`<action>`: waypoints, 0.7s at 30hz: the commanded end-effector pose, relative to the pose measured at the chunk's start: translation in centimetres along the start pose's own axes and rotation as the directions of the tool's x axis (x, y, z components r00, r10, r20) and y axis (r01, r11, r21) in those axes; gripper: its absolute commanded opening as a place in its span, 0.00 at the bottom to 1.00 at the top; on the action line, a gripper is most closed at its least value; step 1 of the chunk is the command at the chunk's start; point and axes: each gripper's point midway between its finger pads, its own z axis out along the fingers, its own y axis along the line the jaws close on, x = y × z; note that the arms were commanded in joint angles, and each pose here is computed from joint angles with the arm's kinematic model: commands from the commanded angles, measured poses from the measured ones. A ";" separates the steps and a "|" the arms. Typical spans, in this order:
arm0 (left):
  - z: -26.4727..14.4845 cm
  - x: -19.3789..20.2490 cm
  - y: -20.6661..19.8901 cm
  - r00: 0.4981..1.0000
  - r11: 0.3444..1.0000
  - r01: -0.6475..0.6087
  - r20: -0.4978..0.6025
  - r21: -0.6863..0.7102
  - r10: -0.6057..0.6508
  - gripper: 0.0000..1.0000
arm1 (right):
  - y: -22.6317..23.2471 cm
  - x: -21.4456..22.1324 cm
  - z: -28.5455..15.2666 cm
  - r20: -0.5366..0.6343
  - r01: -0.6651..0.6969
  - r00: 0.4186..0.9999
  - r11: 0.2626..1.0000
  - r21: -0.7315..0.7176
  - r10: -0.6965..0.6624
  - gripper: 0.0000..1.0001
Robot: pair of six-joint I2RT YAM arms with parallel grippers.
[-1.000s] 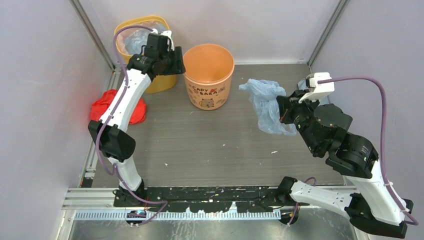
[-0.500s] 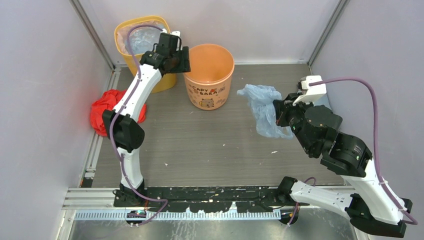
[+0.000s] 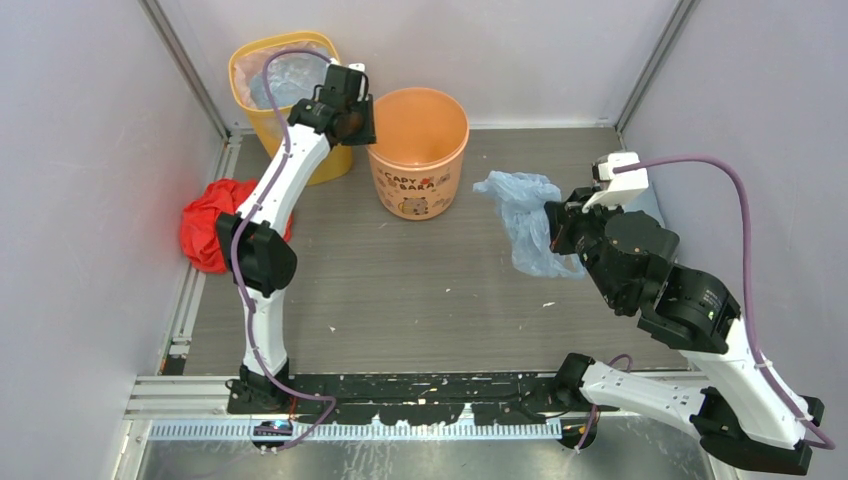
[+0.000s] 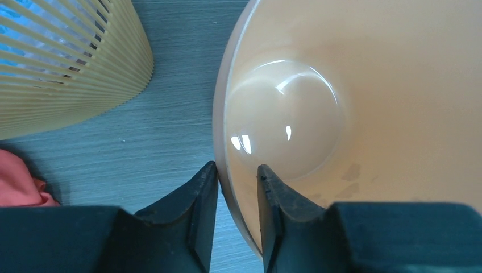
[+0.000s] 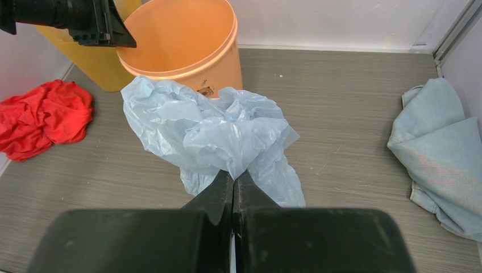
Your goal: Put the trash bags into the trash bin
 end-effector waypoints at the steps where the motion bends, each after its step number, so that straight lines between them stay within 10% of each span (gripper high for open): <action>1: -1.7 -2.0 -0.7 0.999 1.000 -0.012 0.050 0.026 0.011 0.29 | 0.4 -0.9 0.0 0.038 -0.042 0.998 0.999 -0.014 0.042 0.01; 21: -8.0 4.5 -3.3 0.992 0.980 -0.014 -0.121 0.198 0.038 0.24 | 0.3 -3.7 -1.1 0.082 -0.053 0.995 0.998 -0.034 0.055 0.01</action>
